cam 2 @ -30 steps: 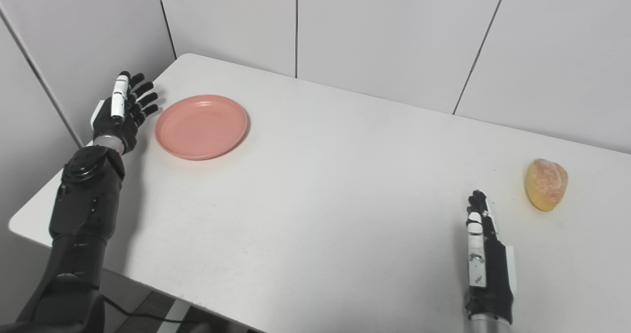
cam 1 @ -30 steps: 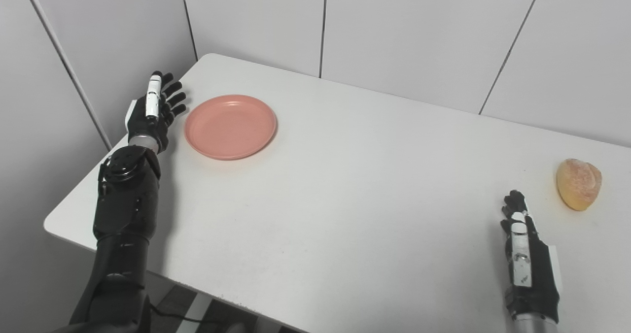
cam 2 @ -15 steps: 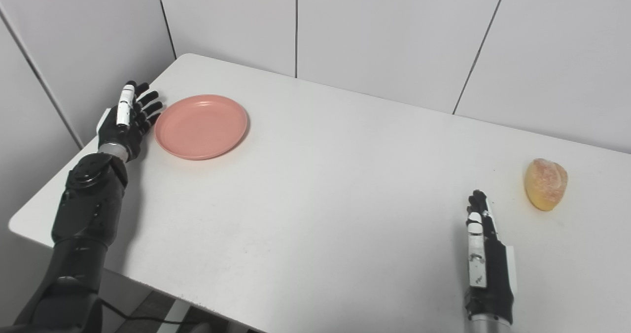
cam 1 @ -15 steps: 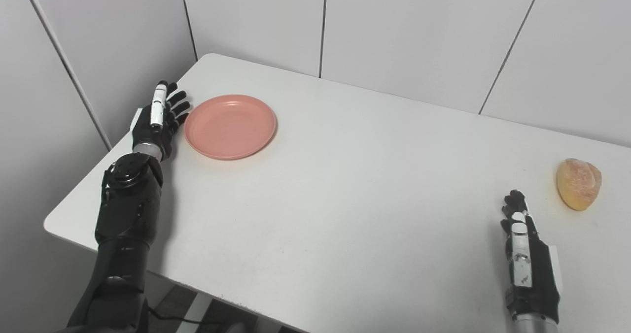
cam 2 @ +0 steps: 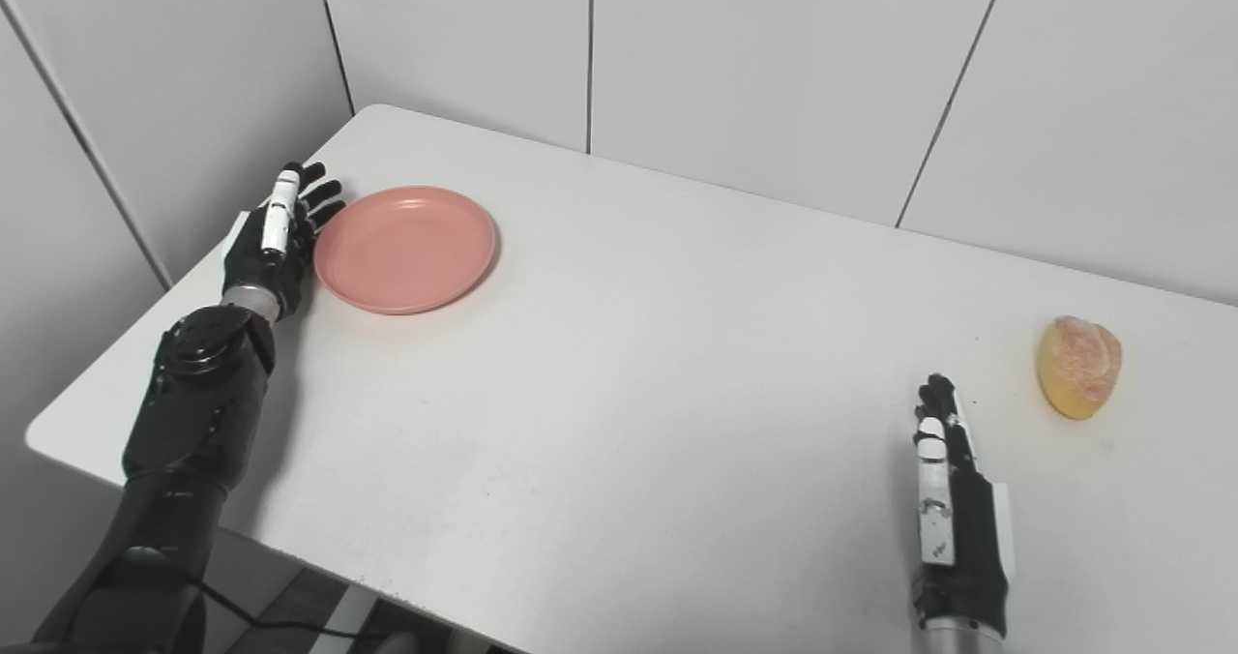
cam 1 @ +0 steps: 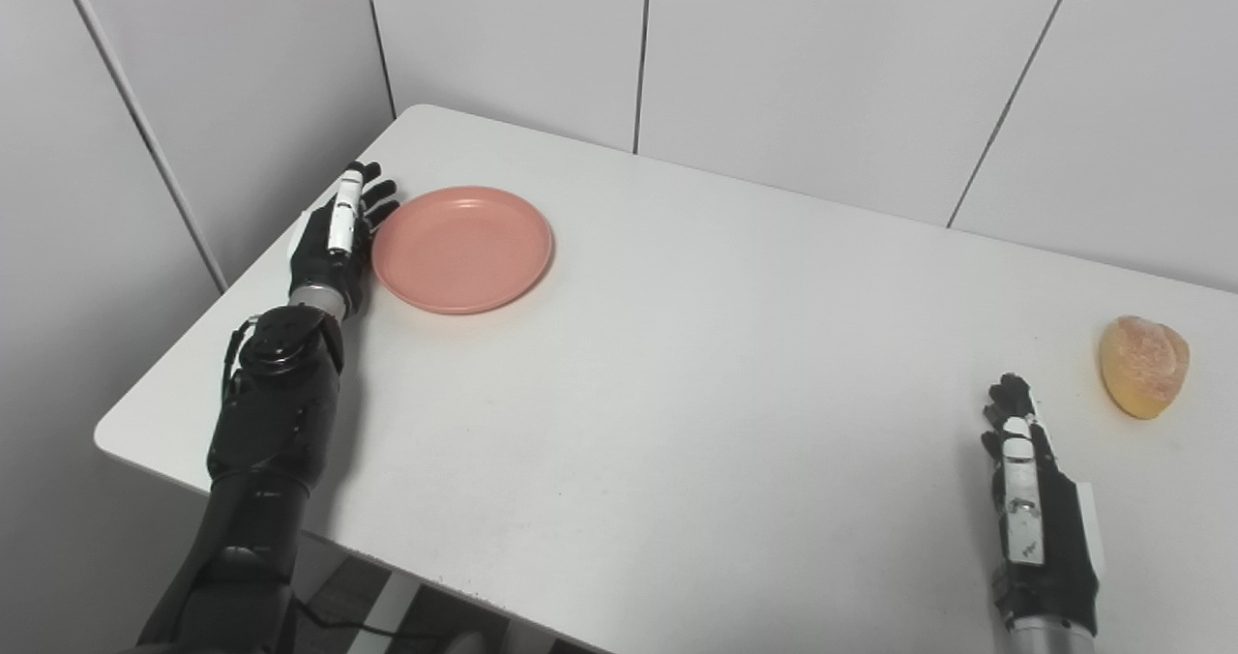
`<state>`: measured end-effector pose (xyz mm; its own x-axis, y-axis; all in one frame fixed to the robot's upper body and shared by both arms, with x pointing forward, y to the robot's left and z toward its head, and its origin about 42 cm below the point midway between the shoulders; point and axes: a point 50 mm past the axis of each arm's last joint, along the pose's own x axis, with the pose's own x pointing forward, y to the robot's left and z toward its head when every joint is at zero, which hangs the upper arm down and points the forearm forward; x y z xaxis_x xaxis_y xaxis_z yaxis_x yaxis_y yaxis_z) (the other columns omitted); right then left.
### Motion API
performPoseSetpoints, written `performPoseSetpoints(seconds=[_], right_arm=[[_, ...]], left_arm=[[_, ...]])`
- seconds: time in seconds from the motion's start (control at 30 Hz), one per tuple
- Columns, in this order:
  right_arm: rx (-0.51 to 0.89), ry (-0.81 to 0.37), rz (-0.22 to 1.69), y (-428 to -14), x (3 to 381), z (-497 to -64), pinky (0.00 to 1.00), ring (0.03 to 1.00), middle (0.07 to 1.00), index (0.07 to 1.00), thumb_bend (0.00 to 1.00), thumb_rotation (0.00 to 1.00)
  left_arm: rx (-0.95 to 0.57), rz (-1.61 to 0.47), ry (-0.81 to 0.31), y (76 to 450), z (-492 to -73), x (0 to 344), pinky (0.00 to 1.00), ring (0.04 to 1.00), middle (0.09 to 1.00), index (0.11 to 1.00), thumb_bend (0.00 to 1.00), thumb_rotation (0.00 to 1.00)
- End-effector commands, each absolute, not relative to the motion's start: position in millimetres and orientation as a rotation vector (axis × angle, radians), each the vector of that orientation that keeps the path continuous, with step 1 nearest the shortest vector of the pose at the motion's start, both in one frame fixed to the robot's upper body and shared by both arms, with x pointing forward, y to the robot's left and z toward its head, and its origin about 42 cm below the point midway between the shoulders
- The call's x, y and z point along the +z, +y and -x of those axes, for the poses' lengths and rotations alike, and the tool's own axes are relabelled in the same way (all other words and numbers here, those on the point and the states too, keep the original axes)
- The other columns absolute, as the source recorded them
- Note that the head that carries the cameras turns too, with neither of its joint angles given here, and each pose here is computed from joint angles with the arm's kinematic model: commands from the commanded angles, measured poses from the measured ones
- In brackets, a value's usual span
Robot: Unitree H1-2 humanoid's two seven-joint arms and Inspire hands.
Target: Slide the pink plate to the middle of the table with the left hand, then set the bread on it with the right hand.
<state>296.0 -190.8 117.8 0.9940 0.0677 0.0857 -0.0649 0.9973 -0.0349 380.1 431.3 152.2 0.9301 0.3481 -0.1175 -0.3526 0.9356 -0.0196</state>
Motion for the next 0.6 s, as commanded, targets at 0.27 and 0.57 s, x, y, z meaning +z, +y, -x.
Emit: performPoseSetpoints(seconds=[0.27, 0.57], right_arm=[[0.069, -0.154, 0.02, -179.8, 137.3, -300.3, 0.99, 0.971, 0.955, 0.945, 0.11, 1.0], [0.065, -0.158, 0.085, -176.8, 141.5, -296.0, 0.93, 0.936, 0.932, 0.922, 0.09, 1.0]], left_arm=[[0.188, 0.01, 0.111, 384.7, -403.1, 156.7, 0.84, 0.874, 0.882, 0.866, 0.33, 1.0], [0.098, 0.003, 0.119, 358.4, -411.5, 161.1, 0.87, 0.869, 0.876, 0.863, 0.35, 1.0]])
